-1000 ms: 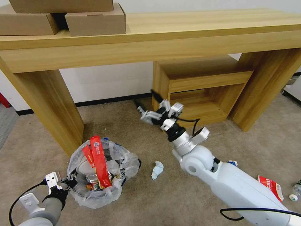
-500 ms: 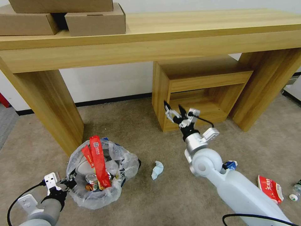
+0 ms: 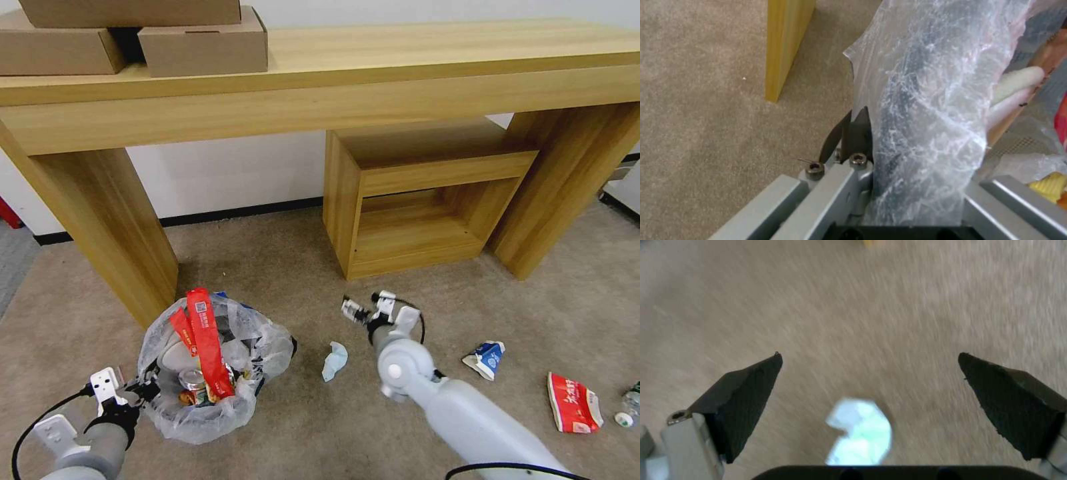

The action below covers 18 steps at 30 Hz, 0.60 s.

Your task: Pick up the trash bin and place the garbage on the floor into it.

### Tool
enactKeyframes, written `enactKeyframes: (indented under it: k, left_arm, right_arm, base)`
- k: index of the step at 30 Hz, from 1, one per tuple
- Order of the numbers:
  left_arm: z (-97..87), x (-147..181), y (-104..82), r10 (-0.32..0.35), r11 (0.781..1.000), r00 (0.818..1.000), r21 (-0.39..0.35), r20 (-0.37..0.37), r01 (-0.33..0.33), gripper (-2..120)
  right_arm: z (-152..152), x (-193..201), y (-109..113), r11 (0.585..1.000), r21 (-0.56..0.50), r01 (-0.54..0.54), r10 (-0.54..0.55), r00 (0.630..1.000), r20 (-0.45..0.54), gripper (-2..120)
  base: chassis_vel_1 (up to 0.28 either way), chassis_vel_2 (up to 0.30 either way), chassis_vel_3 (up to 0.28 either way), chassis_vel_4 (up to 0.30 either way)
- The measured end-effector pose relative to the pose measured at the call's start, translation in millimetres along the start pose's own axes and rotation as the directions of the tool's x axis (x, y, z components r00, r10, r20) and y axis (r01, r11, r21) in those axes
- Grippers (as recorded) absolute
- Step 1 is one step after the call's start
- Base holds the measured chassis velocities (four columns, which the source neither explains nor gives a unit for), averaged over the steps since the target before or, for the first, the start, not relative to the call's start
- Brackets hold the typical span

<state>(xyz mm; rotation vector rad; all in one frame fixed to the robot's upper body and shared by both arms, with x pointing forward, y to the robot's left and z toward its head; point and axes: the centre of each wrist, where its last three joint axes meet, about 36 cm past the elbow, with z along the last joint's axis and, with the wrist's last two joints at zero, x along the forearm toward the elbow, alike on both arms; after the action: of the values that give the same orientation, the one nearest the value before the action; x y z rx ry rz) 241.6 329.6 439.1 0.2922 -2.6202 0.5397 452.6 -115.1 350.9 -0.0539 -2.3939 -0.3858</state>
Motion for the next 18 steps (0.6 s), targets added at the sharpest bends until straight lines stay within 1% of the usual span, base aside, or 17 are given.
enactKeyframes:
  k: [1, 2, 5, 6, 9, 11, 13, 18]
  left_arm:
    - [0.0, 0, 0.0, 0.000, 1.000, 1.000, 0.000, 0.000, 0.000, 0]
    - [1.0, -1, 0.2, -0.001, 1.000, 1.000, 0.002, -0.002, 0.001, 0]
    - [2.5, -4, 0.3, -0.001, 1.000, 1.000, 0.005, -0.003, 0.001, 0]
    - [2.5, -4, 0.3, -0.001, 1.000, 1.000, 0.005, -0.003, 0.001, 0]
    - [1.6, -9, 0.6, 0.003, 1.000, 1.000, 0.006, -0.002, -0.003, 0]
    - [1.0, -10, 0.6, 0.004, 1.000, 1.000, 0.006, 0.000, -0.004, 0]
    - [-0.2, -12, 0.6, 0.008, 1.000, 1.000, 0.007, 0.001, -0.008, 0]
    - [-1.8, -14, 0.0, 0.015, 1.000, 1.000, 0.009, 0.002, -0.015, 0]
  right_arm:
    - [0, 0, 0, 1.000, 0.000, 0.000, 0.000, 1.000, 0.000, 100]
    - [10, -13, 8, 0.999, 0.022, -0.035, 0.036, 0.999, -0.030, 100]
    - [28, -33, 24, 0.995, 0.055, -0.085, 0.089, 0.993, -0.081, 100]
    - [28, -33, 24, 0.995, 0.055, -0.085, 0.089, 0.993, -0.081, 100]
    - [44, -50, 32, 0.987, 0.108, -0.119, 0.131, 0.985, -0.113, 100]
    - [47, -54, 33, 0.985, 0.119, -0.125, 0.139, 0.984, -0.115, 100]
    - [57, -66, 32, 0.976, 0.158, -0.152, 0.171, 0.979, -0.112, 100]
    - [69, -77, 30, 0.967, 0.192, -0.166, 0.191, 0.975, -0.118, 100]
  base:
    - [0.000, 0.000, 0.000, 0.000]
    - [0.000, 0.000, 0.000, 0.000]
    - [0.000, 0.000, 0.000, 0.000]
    - [0.000, 0.000, 0.000, 0.000]
    - [0.000, 0.000, 0.000, 0.000]
    - [0.000, 0.000, 0.000, 0.000]
    - [0.000, 0.000, 0.000, 0.000]
    - [0.000, 0.000, 0.000, 0.000]
